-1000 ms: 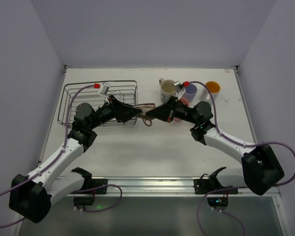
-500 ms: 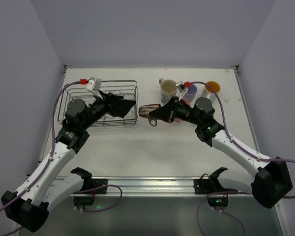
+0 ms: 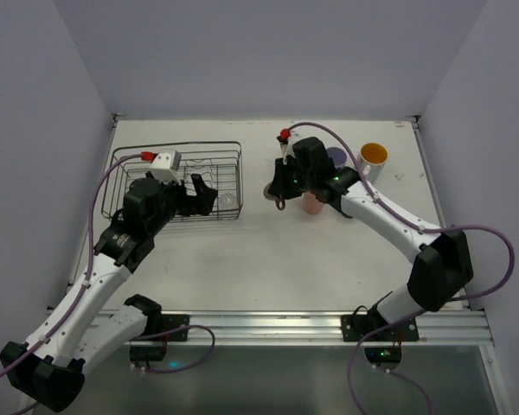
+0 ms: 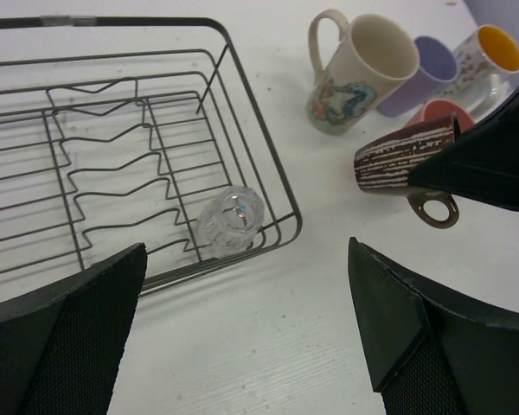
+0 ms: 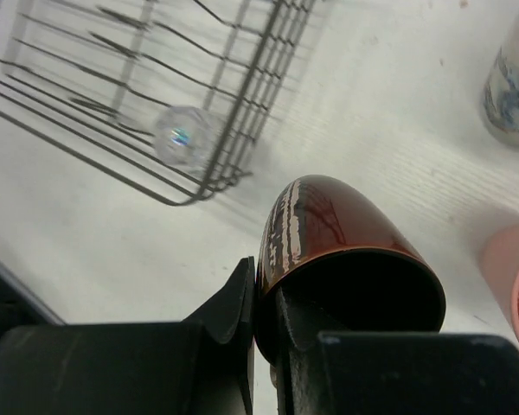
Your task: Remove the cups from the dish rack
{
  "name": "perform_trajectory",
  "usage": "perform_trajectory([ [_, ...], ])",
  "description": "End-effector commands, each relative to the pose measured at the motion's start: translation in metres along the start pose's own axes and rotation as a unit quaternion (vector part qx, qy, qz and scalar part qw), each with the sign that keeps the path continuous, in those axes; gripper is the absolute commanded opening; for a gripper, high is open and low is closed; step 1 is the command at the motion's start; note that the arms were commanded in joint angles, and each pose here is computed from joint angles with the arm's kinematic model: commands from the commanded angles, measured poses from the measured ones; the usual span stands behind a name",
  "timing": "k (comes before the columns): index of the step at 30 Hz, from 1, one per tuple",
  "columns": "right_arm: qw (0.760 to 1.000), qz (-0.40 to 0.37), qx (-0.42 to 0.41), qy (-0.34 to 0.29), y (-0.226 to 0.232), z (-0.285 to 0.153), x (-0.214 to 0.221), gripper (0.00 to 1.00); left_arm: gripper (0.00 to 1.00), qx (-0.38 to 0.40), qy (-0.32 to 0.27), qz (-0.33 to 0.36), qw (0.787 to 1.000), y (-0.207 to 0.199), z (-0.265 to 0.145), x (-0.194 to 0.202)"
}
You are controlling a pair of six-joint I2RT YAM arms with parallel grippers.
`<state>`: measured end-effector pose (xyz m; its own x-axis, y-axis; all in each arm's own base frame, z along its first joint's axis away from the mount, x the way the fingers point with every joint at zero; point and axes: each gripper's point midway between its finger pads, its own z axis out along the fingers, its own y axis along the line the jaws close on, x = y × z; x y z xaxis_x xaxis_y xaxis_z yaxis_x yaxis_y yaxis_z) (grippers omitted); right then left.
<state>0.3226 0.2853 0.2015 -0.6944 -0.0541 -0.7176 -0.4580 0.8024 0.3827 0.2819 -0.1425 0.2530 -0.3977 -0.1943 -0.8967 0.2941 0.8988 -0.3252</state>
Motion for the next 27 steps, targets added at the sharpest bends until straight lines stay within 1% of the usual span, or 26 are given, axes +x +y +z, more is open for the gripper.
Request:
perform_trajectory([
  [1, 0.993, -0.064, 0.085, 0.057, -0.019, 0.010, 0.012, 0.00, 1.00, -0.053, 0.006, 0.033, 0.998, 0.023, -0.009, 0.005],
  [4, 0.986, -0.087, 0.117, 0.086, -0.025, 0.026, 0.018, 0.00, 1.00, -0.068, 0.002, 0.042, 0.997, 0.028, -0.014, 0.002],
  [6, 0.980, -0.100, 0.130, 0.111, -0.026, 0.033, 0.025, 0.00, 1.00, -0.073, 0.001, 0.045, 0.996, 0.030, -0.016, 0.002],
  [10, 0.967, -0.134, 0.150, 0.156, -0.024, 0.059, 0.038, 0.00, 1.00, -0.076, 0.008, 0.047, 0.996, 0.033, -0.014, 0.008],
  [15, 0.964, -0.135, 0.153, 0.172, -0.029, 0.076, 0.051, 0.00, 1.00, -0.066, 0.013, 0.048, 0.997, 0.031, -0.012, 0.012],
  [21, 0.960, -0.131, 0.156, 0.192, -0.034, 0.086, 0.066, 0.04, 1.00, -0.040, 0.031, 0.041, 0.998, 0.021, -0.003, 0.018],
  [23, 0.960, -0.130, 0.159, 0.191, -0.036, 0.086, 0.067, 0.09, 1.00, -0.025, 0.036, 0.034, 0.998, 0.014, 0.002, 0.019],
  [25, 0.960, -0.131, 0.158, 0.189, -0.036, 0.087, 0.067, 0.17, 0.99, -0.017, 0.038, 0.023, 0.999, 0.010, 0.007, 0.018],
  [26, 0.960, -0.132, 0.160, 0.190, -0.037, 0.086, 0.068, 0.24, 0.99, -0.018, 0.040, 0.020, 0.999, 0.010, 0.009, 0.018],
  [27, 0.961, -0.132, 0.159, 0.185, -0.036, 0.084, 0.066, 0.28, 0.99, -0.004, 0.047, 0.015, 0.999, 0.004, 0.011, 0.021],
])
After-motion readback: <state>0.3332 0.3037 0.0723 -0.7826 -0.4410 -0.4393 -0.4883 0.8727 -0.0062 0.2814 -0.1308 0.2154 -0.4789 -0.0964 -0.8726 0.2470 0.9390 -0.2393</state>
